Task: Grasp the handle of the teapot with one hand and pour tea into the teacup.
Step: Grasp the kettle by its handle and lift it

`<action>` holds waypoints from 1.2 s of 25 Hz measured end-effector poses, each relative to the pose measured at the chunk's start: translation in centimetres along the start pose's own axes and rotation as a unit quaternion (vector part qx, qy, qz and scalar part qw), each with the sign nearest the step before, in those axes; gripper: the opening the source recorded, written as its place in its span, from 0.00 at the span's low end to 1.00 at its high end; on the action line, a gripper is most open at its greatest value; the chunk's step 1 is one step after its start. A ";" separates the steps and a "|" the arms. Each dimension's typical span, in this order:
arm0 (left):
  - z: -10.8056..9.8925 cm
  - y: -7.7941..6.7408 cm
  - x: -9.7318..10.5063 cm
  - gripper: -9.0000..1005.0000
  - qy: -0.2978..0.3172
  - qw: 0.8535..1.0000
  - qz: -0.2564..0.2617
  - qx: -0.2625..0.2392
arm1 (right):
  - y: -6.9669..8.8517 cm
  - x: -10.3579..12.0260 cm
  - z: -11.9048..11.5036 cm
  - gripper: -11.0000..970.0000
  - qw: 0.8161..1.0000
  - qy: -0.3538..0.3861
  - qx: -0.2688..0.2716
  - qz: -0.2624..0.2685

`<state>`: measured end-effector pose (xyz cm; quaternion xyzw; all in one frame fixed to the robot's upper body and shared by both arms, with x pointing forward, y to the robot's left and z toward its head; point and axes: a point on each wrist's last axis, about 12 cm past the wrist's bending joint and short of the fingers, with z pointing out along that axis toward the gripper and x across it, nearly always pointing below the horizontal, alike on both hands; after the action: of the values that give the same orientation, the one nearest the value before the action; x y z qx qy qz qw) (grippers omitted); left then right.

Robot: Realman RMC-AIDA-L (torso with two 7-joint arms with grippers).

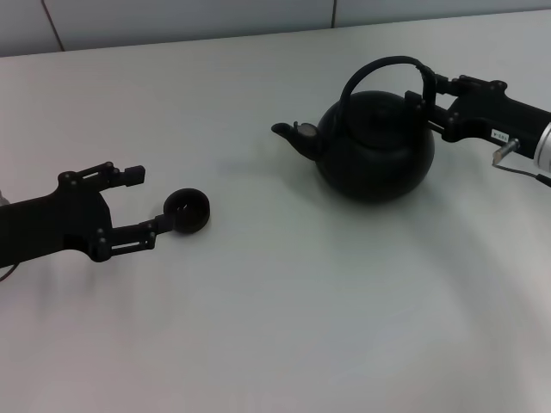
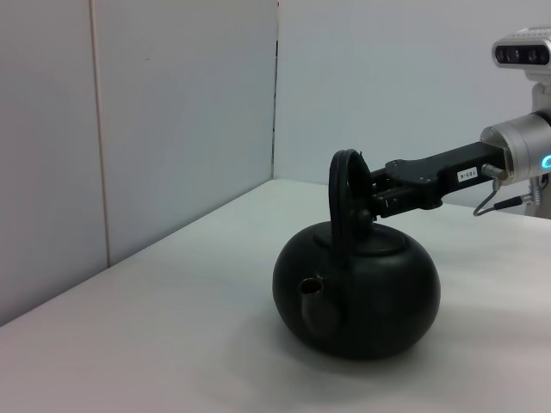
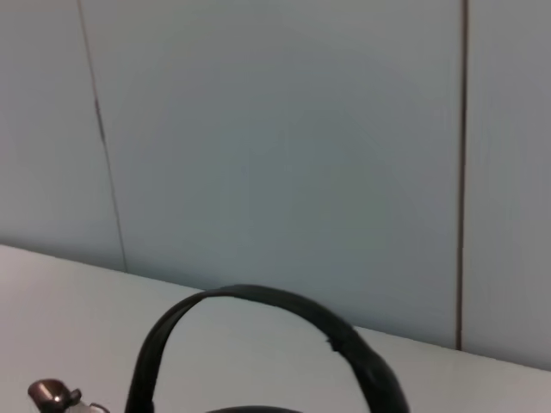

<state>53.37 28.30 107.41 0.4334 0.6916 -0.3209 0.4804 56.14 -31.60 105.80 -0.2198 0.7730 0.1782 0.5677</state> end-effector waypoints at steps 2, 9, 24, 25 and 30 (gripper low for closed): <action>0.0 0.0 0.0 0.81 0.000 1.000 0.000 0.000 | 0.1 -0.1 0.2 0.63 1.000 -0.001 -0.002 -0.007; 0.0 0.0 0.0 0.81 0.001 1.000 0.000 -0.002 | 0.1 -0.4 0.5 0.34 1.000 -0.002 -0.005 -0.011; 0.1 0.2 0.1 0.81 0.004 1.000 -0.001 -0.010 | 0.0 -1.2 1.0 0.12 1.000 -0.011 -0.005 -0.027; 0.1 0.2 0.1 0.81 0.004 1.000 -0.001 -0.010 | 0.0 -1.2 1.1 0.12 1.000 -0.012 -0.006 -0.027; 0.1 0.2 0.1 0.81 0.003 1.000 0.000 -0.011 | 0.1 -1.7 1.5 0.12 0.999 -0.018 -0.009 -0.028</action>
<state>53.56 28.31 107.28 0.4295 0.6966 -0.3120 0.4826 57.71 -30.48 106.96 -0.2435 0.7547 0.1726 0.5843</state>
